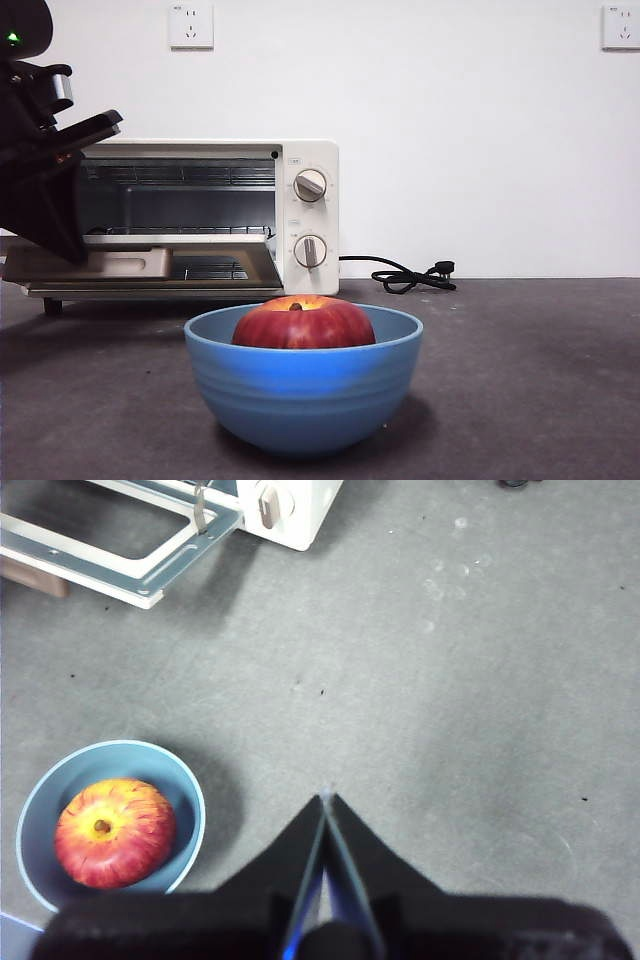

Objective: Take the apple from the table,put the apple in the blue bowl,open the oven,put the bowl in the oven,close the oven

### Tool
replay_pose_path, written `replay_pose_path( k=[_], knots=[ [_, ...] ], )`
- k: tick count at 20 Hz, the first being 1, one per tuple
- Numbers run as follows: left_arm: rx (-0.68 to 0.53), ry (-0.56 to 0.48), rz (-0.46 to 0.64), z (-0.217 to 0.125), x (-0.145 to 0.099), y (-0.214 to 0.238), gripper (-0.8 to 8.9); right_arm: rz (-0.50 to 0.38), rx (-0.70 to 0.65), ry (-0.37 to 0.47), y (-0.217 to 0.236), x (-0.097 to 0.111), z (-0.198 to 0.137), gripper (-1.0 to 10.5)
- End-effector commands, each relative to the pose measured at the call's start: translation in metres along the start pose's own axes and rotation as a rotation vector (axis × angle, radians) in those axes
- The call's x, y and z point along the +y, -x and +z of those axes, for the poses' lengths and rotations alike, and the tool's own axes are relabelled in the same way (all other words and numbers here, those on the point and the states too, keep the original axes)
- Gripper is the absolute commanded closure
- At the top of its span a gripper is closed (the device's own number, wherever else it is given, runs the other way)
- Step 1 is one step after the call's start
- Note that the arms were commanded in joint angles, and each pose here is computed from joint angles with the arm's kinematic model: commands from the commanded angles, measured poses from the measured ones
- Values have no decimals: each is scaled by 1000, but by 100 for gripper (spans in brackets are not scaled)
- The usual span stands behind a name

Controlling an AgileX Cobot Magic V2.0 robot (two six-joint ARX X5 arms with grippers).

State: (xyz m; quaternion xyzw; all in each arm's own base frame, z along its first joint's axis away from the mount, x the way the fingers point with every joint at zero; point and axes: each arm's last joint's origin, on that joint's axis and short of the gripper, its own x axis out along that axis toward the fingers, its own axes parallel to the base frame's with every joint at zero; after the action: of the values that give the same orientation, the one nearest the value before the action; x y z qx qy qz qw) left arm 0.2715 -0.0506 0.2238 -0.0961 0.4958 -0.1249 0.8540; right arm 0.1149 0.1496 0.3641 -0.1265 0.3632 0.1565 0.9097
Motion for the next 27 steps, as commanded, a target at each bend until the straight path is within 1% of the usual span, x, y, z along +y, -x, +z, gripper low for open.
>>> replay_pose_path(
  k=[1, 7, 10, 12, 14, 17, 19, 21, 22, 24, 26, 27],
  knots=[
    [-70, -11, 11, 5, -1, -4, 819, -2, -2, -9, 1, 0, 0, 948],
    [-39, -20, 6, -15, -12, -19, 819, -18, 55, 18, -2, -1, -5, 948],
    [-23, -51, 35, -20, -19, -22, 820, 7, 75, 14, -1, 0, -6, 947],
    [-5, -73, 31, -23, -25, -23, 820, 7, 75, 13, -1, 0, -6, 947],
    [14, -91, 23, -27, -30, -24, 819, 13, 82, -10, -1, 0, -6, 947],
    [33, -127, 5, -31, -40, -24, 819, 57, 103, -12, -1, 1, -7, 947],
    [48, -147, -5, -35, -46, -20, 819, 87, 118, -11, -1, 2, -7, 947],
    [62, -181, -13, -40, -51, -11, 819, 127, 172, 0, -6, 6, -9, 947],
    [66, -195, -16, -42, -52, -6, 819, 120, 204, 12, -10, 8, -9, 947],
    [70, -220, -19, -46, -53, 8, 819, 111, 256, 39, -22, 14, -9, 947],
    [73, -235, -19, -52, -53, 23, 819, 160, 309, 59, -38, 24, -6, 947],
    [75, -241, -18, -55, -52, 32, 819, 165, 321, 74, -47, 30, -4, 947]
  ],
)
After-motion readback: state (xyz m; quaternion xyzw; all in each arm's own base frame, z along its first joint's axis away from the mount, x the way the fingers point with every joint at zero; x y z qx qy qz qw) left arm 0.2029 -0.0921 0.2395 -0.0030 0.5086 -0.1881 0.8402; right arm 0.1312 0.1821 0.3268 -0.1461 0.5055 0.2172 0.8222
